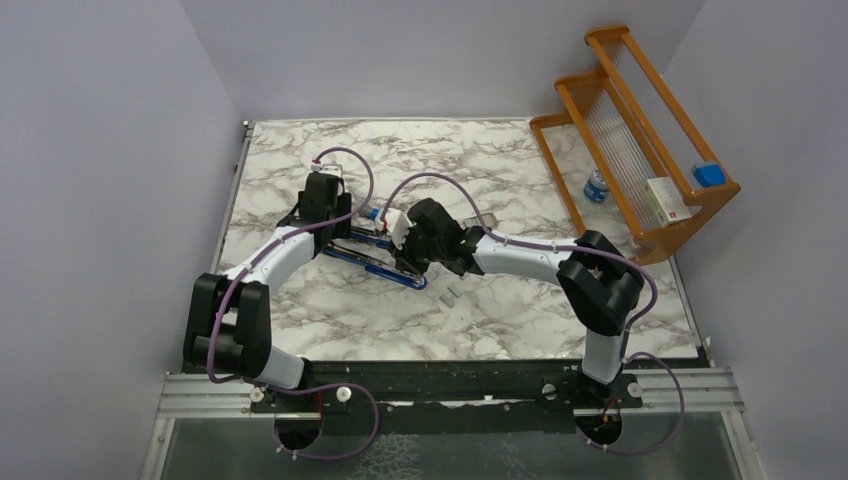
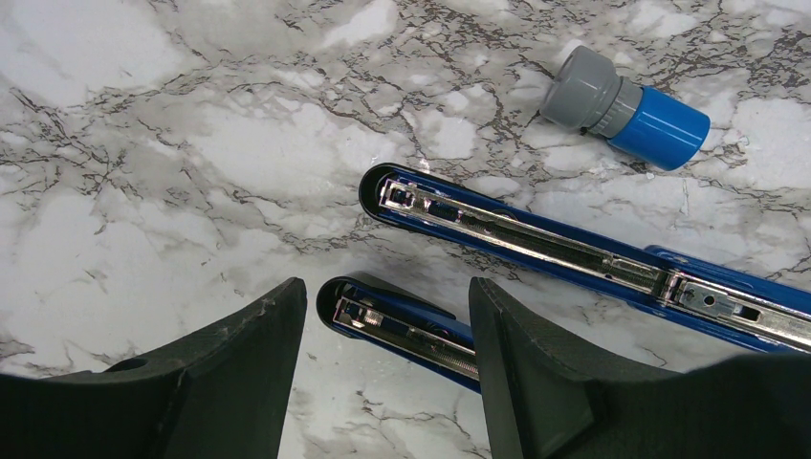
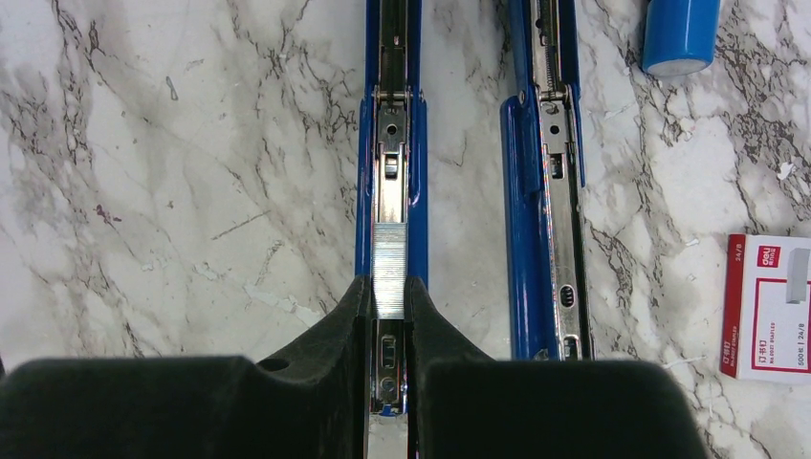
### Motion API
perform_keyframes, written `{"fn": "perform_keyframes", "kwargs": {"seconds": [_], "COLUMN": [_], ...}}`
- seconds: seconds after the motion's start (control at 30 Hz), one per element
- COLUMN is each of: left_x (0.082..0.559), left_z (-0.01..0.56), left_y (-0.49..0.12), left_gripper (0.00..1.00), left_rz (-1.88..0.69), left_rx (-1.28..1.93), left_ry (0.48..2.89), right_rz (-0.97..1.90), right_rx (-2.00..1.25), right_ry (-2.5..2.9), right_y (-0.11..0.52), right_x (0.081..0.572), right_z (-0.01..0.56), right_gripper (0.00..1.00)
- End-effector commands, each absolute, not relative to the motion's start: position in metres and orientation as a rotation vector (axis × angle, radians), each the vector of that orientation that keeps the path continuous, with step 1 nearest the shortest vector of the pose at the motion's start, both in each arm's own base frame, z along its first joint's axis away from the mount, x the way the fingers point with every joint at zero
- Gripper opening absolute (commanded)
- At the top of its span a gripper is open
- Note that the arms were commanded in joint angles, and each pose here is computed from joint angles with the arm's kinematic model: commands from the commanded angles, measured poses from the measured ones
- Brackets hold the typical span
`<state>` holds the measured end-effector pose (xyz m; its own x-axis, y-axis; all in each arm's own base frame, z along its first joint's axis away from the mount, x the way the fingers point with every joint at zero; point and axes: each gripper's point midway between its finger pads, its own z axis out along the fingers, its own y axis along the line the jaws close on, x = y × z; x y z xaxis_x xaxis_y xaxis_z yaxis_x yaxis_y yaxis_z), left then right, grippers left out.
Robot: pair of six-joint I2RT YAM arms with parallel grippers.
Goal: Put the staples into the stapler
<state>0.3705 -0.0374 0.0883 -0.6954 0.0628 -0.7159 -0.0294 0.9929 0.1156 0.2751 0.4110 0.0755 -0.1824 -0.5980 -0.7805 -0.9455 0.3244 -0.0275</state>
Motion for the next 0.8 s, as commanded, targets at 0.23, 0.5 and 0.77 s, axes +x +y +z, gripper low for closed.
{"fn": "perform_keyframes", "kwargs": {"seconds": [0.23,0.5,0.77], "left_x": [0.372,0.372,0.372], "left_z": [0.093,0.093,0.093], "left_y": [-0.038,-0.038,-0.038], "left_gripper": [0.66,0.66,0.66], "left_rz": [0.128,0.128,0.125], "left_rx": [0.03,0.03,0.03], "left_ry": [2.31,2.312,2.311], "right_rz": [0.618,0.596,0.593], "right_rx": [-1.406,-1.408,-1.413], "right_ry": [1.908,1.937,1.948], "right_y": [0.412,0.408,0.407], "right_x": [0.27,0.271,0.27], "right_z": [0.063,0.055,0.052], "right_gripper": [0.01,0.01,0.01]}}
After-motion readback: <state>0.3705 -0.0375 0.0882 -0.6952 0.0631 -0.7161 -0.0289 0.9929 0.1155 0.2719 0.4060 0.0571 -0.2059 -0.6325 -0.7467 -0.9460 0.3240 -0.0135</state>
